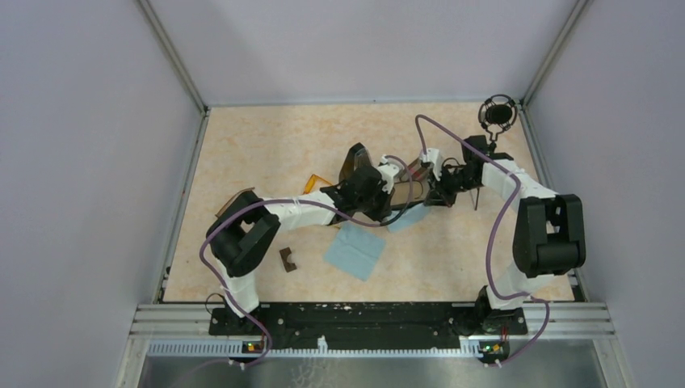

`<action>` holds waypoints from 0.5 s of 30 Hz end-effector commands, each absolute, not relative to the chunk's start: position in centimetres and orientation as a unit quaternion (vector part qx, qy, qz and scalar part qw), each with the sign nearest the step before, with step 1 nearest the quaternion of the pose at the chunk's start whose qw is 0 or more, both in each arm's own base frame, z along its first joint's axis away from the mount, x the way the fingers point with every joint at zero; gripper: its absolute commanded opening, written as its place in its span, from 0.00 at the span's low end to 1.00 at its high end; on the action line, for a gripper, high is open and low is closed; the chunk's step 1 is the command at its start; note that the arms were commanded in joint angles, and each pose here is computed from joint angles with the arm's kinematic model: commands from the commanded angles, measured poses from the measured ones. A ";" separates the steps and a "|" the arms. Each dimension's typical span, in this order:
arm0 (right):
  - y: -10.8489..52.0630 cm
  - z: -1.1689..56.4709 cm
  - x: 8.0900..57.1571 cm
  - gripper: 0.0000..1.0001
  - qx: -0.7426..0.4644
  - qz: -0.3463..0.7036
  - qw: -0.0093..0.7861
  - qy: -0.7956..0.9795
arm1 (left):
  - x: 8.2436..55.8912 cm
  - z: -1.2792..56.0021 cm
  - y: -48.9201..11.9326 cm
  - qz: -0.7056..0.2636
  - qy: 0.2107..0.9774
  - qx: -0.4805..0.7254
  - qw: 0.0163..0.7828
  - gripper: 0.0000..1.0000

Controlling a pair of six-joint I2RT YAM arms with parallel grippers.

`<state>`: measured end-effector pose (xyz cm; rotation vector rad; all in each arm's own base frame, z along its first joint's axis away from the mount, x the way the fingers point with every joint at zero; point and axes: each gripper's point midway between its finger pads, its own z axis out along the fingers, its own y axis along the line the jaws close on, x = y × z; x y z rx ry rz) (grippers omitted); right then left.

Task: Organize the sunglasses
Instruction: Place the glasses cleaning cloth in the sunglasses case.

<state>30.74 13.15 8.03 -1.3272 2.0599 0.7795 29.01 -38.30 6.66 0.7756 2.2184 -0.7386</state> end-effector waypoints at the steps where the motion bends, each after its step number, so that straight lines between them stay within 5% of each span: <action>1: 14.3 9.6 31.7 0.00 -0.502 0.295 0.300 0.755 | 30.7 10.5 -38.8 -0.289 0.831 0.303 0.366 0.00; 15: 14.1 11.1 32.3 0.00 -0.490 0.279 0.315 0.763 | 29.8 11.2 -38.0 -0.286 0.840 0.301 0.349 0.00</action>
